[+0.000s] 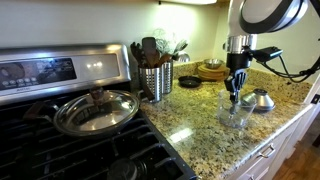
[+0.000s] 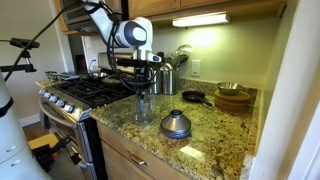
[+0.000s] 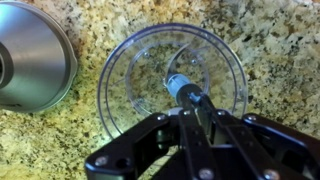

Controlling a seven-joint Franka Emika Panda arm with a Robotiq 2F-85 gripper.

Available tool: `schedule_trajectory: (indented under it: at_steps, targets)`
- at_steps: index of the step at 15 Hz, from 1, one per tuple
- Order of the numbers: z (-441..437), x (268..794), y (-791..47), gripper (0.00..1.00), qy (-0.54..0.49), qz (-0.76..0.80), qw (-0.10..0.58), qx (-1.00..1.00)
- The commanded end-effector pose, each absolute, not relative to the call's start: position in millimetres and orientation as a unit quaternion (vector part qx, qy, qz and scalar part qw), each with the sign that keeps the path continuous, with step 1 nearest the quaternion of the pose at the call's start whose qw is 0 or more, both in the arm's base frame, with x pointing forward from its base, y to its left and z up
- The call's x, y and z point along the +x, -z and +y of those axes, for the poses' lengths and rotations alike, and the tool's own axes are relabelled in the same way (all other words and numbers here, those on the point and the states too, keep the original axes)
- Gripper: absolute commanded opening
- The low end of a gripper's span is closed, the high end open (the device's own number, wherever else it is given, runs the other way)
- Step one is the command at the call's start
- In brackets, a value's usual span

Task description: Place the blades inside the food processor chamber

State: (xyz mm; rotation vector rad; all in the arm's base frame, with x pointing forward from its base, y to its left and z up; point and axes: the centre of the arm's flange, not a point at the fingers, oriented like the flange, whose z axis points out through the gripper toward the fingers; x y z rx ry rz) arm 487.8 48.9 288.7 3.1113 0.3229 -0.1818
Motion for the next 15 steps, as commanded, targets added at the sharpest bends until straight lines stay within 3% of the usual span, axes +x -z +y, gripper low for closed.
schedule_trajectory:
  at_steps: [1,15]
  targets:
    - [45.0,476.1,-288.3,0.07,0.044,0.089,0.009,0.995]
    - [37.6,467.7,-309.4,0.07,0.019,0.072,0.018,0.997]
